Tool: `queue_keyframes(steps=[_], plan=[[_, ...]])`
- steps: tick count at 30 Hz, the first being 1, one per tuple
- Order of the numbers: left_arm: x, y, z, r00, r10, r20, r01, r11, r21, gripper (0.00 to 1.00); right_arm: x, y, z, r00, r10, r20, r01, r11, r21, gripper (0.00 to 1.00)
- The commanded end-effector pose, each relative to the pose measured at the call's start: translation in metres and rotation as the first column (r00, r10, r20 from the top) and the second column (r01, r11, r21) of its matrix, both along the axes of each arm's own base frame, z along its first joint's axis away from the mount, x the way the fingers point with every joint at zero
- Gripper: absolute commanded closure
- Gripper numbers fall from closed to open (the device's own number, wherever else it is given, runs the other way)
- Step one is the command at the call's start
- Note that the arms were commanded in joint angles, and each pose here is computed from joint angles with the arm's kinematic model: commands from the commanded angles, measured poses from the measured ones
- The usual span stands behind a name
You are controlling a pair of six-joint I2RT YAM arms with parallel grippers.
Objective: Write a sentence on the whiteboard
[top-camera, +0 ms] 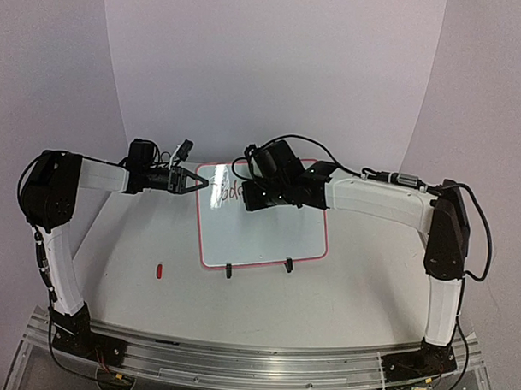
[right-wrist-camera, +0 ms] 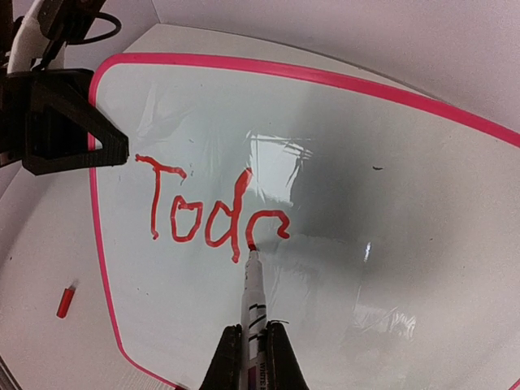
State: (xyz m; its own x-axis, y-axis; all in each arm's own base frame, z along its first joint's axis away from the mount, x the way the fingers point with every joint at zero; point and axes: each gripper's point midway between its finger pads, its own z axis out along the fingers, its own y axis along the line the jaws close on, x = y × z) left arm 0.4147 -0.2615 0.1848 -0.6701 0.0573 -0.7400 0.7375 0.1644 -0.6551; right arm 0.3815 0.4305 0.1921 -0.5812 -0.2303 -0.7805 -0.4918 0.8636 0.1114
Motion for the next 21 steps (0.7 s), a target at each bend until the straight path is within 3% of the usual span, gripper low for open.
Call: queue_keyframes(steps=[1,21], plan=[[0.004,-0.003,-0.003,0.994,0.024,0.103,-0.028,0.999,0.034,1.0,0.005,-0.024,-0.004,0.998,-0.062,0.009,0.062,0.994,-0.085,1.0],[0.003,-0.003,-0.002,0.994,0.022,0.107,-0.026,0.999,0.033,1.0,0.017,-0.025,0.01,0.993,-0.094,0.071,0.1,0.991,-0.092,1.0]])
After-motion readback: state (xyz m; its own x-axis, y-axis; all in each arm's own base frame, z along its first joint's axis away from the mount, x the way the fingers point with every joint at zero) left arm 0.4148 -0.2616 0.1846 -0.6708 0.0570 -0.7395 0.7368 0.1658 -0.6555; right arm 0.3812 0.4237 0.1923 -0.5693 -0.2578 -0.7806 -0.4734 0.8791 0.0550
